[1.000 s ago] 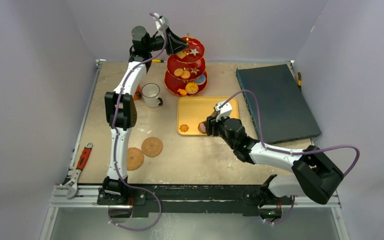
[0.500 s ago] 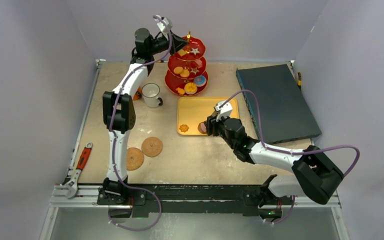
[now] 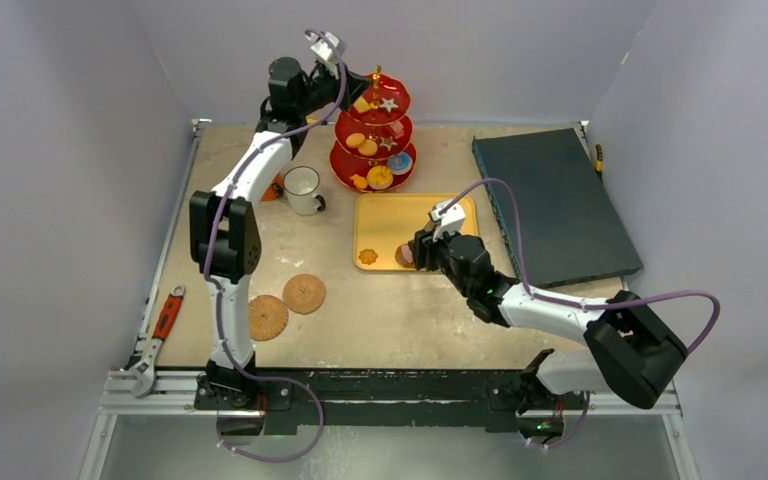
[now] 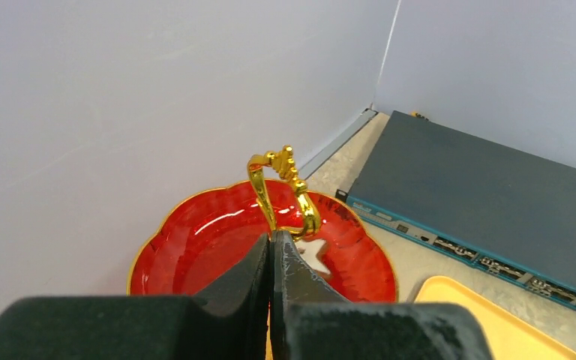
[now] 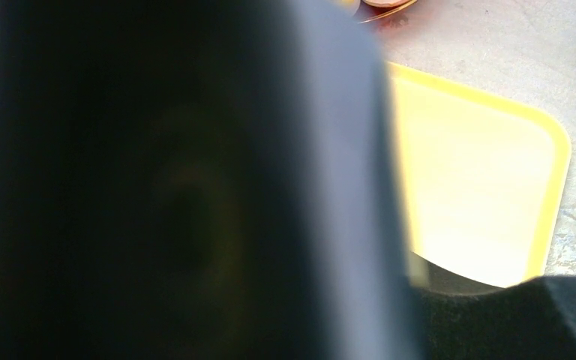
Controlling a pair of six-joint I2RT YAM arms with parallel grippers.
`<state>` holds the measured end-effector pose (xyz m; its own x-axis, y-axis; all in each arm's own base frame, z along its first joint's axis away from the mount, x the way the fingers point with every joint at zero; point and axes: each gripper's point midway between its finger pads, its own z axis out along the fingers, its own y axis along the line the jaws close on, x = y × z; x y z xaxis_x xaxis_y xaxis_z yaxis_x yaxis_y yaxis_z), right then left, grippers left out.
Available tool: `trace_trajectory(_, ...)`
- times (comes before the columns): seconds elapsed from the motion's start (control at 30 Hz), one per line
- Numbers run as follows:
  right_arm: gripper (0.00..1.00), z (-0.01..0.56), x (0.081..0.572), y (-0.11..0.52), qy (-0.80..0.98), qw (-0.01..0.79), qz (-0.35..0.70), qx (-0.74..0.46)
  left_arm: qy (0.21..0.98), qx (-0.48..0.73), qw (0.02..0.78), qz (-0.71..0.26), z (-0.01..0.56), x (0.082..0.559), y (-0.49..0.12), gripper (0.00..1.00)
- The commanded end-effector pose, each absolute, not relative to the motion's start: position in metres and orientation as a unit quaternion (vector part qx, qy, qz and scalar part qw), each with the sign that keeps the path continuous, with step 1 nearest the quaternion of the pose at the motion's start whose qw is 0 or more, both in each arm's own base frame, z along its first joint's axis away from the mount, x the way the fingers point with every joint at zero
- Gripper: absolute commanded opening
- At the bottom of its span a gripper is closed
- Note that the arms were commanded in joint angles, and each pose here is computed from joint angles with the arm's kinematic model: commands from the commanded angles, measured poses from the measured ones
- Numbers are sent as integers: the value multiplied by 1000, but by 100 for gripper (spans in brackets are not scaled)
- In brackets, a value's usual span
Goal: Serve the afternoon tea
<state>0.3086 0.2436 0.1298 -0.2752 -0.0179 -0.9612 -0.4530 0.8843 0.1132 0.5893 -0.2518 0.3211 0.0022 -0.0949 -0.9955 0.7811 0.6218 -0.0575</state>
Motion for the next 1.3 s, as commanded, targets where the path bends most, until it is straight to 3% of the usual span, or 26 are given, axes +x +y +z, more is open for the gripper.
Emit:
trace_trajectory(0.0,55,151,315,252,762,599,205,-138,590,317,646,-366,359,550,-279,0)
trace_trajectory(0.13,56,153,313,248,761,601,205,-133,598,326,641,-355,358,548,-279,0)
trace_trajectory(0.23,56,152,311,245,761,601,205,-131,607,309,655,-326,365,561,-262,19)
trace_trajectory(0.3,56,152,310,244,761,601,205,-130,605,308,662,-318,370,564,-256,26)
trace_trajectory(0.57,56,151,311,247,761,600,207,-134,592,374,636,-324,365,545,-256,33)
trace_trajectory(0.63,57,150,311,246,761,600,208,-134,596,375,639,-310,364,550,-248,44)
trace_trajectory(0.7,57,149,311,246,761,599,207,-135,594,375,644,-305,365,557,-238,61)
trace_trajectory(0.87,57,150,309,246,761,599,210,-134,585,393,627,-332,362,577,-238,81)
trace_trajectory(1.07,57,153,311,244,762,600,207,-131,525,418,626,-398,354,583,-257,82)
trace_trajectory(1.27,57,154,312,243,763,599,205,-128,530,418,613,-411,325,591,-259,80)
